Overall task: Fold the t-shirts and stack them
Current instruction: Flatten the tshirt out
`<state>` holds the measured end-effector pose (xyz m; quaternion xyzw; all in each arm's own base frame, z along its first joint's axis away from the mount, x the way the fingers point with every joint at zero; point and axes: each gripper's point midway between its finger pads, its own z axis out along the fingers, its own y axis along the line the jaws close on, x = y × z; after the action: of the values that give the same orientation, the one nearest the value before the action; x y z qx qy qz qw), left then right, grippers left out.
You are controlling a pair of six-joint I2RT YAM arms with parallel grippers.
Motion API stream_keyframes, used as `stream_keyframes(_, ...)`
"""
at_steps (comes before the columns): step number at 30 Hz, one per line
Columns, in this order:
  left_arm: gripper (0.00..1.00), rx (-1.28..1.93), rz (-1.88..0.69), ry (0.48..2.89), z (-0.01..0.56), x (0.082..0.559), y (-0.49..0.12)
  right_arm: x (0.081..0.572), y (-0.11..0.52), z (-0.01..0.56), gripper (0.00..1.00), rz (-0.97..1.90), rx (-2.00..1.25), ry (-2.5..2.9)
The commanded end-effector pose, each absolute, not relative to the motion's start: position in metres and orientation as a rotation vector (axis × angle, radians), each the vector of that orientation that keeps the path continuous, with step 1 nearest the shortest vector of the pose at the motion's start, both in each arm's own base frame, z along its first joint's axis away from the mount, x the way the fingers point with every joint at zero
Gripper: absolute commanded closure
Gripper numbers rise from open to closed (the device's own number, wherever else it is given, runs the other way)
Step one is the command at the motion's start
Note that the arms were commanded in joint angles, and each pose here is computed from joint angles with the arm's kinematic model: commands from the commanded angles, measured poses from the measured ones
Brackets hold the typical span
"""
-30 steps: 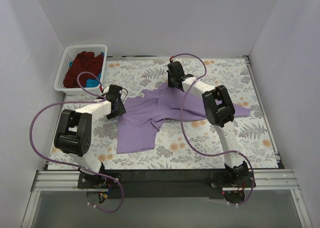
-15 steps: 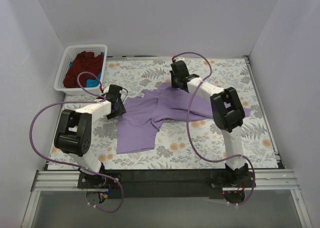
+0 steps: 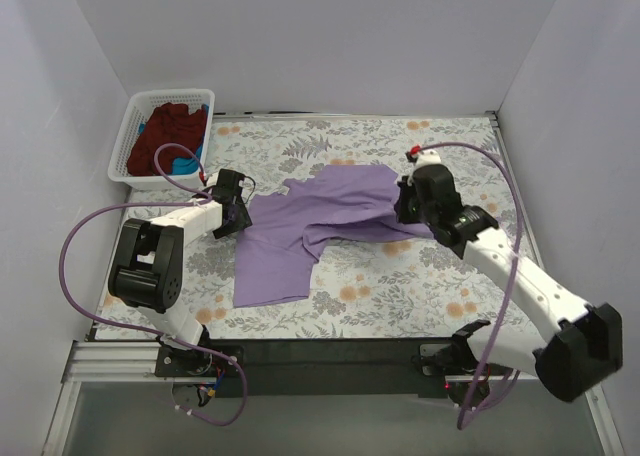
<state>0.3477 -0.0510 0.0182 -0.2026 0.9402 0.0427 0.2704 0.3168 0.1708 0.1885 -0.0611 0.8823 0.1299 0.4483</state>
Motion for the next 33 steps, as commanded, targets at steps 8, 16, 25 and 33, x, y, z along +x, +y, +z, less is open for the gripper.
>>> stream_keyframes(8, 0.49, -0.547, 0.144, 2.611, 0.011, 0.326, -0.047, 0.151, 0.096, 0.171, 0.99, 0.425, 0.051, 2.373)
stream_keyframes(16, 0.49, -0.561, 0.133, 2.600, 0.015, 0.323, -0.047, 0.082, 0.062, 0.171, 0.99, 0.480, 0.269, 2.420)
stream_keyframes(25, 0.49, -0.544, 0.102, 2.546, 0.030, 0.327, -0.049, 0.064, 0.071, 0.194, 0.63, 0.633, 0.251, 2.389)
stream_keyframes(33, 0.49, -0.418, -0.084, 2.502, 0.077, 0.324, -0.085, 0.099, 0.043, 0.219, 0.29, 0.360, 0.250, 2.298)
